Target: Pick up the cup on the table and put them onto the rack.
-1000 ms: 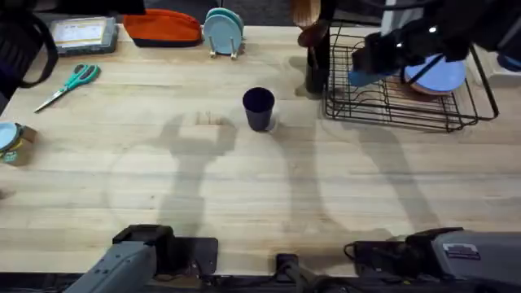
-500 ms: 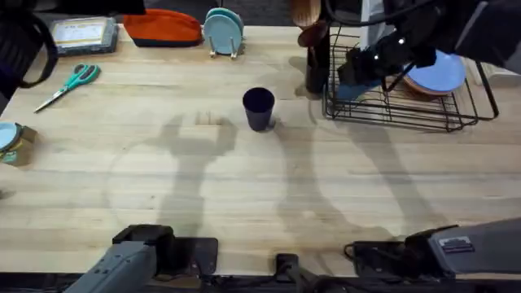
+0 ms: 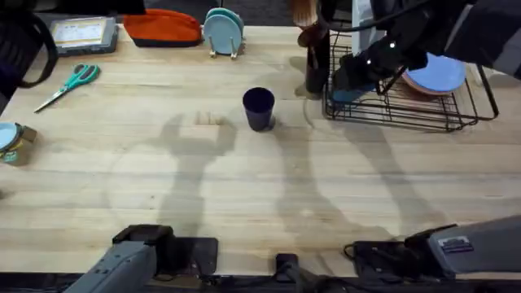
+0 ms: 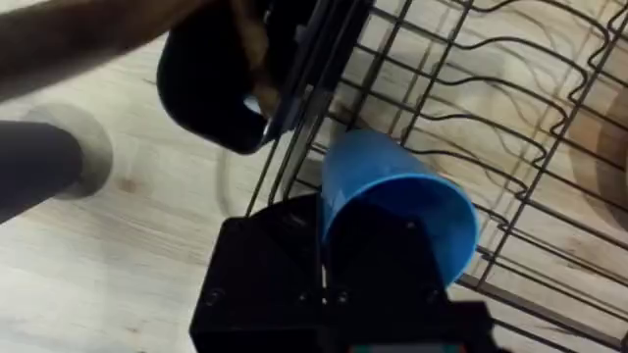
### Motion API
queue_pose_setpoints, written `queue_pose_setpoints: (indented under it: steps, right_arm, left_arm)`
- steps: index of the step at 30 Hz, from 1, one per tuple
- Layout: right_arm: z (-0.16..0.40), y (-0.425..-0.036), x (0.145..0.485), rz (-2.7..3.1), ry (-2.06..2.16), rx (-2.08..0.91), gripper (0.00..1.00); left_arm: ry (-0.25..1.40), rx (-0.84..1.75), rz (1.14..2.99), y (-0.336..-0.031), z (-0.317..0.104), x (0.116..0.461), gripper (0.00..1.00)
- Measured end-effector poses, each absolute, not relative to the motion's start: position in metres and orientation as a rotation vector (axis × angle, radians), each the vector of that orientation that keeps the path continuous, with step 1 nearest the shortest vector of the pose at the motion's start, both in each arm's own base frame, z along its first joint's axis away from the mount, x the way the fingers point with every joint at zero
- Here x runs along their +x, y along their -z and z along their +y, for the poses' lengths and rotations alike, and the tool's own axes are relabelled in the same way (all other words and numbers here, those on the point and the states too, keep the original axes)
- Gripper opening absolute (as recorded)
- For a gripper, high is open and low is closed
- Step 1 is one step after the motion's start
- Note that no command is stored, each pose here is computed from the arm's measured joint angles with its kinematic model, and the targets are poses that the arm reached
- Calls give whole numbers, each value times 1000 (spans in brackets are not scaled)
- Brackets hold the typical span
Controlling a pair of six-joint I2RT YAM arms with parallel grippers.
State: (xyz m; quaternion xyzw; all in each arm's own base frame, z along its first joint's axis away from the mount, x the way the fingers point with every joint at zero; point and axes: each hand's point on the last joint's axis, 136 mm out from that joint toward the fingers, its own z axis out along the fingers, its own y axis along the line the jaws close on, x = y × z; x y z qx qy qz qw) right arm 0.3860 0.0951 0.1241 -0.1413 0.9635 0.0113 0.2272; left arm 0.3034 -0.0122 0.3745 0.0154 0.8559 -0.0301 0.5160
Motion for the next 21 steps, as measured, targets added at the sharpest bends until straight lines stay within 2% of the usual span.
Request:
queue_pose_setpoints:
  steps: [3, 6, 15, 21]
  right_arm:
    - [95, -124, 386, 2654, -31, -389, 41]
    - [95, -124, 386, 2655, -31, -389, 125]
    - [95, -125, 387, 2648, -32, -388, 231]
    - [96, -126, 389, 2640, -33, -387, 264]
  left_arm:
    - [72, 37, 2055, -375, -12, 303, 993]
    - [72, 37, 2056, -374, -12, 303, 993]
    - [72, 37, 2055, -375, -12, 303, 993]
    - [72, 37, 2056, -374, -12, 303, 993]
